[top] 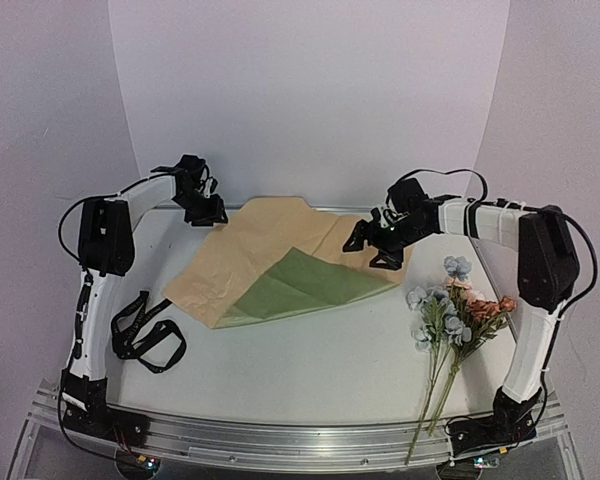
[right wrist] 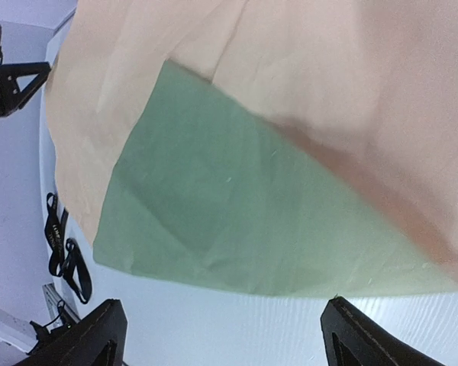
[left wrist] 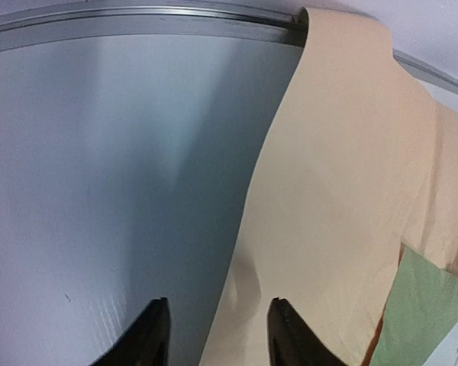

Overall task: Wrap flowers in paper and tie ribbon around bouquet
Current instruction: Unfold the folded wrapping paper at the center of the board.

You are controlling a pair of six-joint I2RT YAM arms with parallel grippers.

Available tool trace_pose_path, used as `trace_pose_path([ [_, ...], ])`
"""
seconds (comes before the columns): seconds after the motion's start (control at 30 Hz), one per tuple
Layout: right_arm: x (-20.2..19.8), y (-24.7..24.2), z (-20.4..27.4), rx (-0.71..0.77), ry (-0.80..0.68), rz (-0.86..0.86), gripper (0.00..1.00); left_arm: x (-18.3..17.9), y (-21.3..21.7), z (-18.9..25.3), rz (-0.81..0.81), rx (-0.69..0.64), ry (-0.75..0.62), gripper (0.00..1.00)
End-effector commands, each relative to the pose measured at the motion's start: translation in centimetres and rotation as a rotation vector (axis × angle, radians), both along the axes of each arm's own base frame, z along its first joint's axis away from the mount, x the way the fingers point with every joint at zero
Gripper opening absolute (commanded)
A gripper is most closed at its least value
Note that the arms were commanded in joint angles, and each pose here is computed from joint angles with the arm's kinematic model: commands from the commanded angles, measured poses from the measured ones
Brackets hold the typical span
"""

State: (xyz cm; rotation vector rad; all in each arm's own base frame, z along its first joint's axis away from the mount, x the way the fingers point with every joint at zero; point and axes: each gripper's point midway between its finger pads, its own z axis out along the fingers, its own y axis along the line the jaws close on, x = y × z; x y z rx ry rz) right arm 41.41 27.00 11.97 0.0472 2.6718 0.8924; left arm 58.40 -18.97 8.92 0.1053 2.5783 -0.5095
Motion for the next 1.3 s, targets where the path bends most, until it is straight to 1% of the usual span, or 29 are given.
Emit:
trace_pose_path([
  [0.0, 2.1, -1.2, -3.4, -0.041, 0.035, 0.02, 0.94, -0.3, 0.2, 5.0, 0.052, -0.005, -0.086, 0.6],
  [0.03, 2.8, -1.3, -3.5, -0.031, 0.037, 0.013, 0.95, -0.6, -0.2, 6.1, 0.055, -0.014, -0.106, 0.64],
  [0.1, 3.6, -1.2, -4.3, -0.018, 0.063, 0.014, 0.96, -1.9, -1.9, 6.7, 0.033, -0.051, -0.114, 0.68],
  [0.23, 3.9, -0.9, -5.5, -0.027, 0.1, 0.052, 0.98, -4.2, -4.6, 5.6, 0.002, -0.047, -0.077, 0.69],
  [0.33, 3.6, -0.7, -5.9, -0.029, 0.117, 0.079, 0.98, -5.2, -6.3, 3.9, -0.013, -0.073, -0.023, 0.64],
  [0.37, 3.5, -0.8, -5.9, -0.033, 0.118, 0.089, 0.98, -5.3, -6.6, 3.2, -0.012, -0.077, -0.003, 0.61],
  [0.43, 3.2, -1.4, -6.2, -0.068, 0.11, 0.097, 0.98, -5.7, -7.2, 1.9, -0.017, -0.085, 0.034, 0.56],
  [0.5, 3.4, -2.4, -6.3, -0.102, 0.092, 0.087, 0.98, -6.0, -7.8, 1.1, -0.022, -0.079, 0.053, 0.54],
  [0.67, 4.6, -2.7, -6.7, -0.074, 0.128, 0.077, 0.98, -6.5, -8.1, -0.9, -0.024, -0.078, 0.103, 0.48],
  [0.77, 4.6, -2.7, -7.1, -0.08, 0.134, 0.085, 0.98, -6.6, -8.1, -2.1, -0.015, -0.068, 0.127, 0.42],
  [0.93, 4.6, -2.6, -7.4, -0.065, 0.155, 0.089, 0.98, -6.6, -8.0, -3.6, -0.008, -0.058, 0.157, 0.38],
  [1.1, 3.9, -0.4, -6.6, 0.091, 0.245, 0.109, 0.98, -6.6, -8.1, -4.8, -0.001, -0.054, 0.176, 0.36],
  [1.17, 3.2, 0.6, -5.9, 0.16, 0.287, 0.125, 0.95, -6.4, -8.1, -5.1, 0.0, -0.053, 0.18, 0.35],
  [1.27, 2.0, 1.4, -5.2, 0.237, 0.34, 0.135, 0.87, -6.3, -8.1, -6.0, 0.0, -0.045, 0.195, 0.35],
])
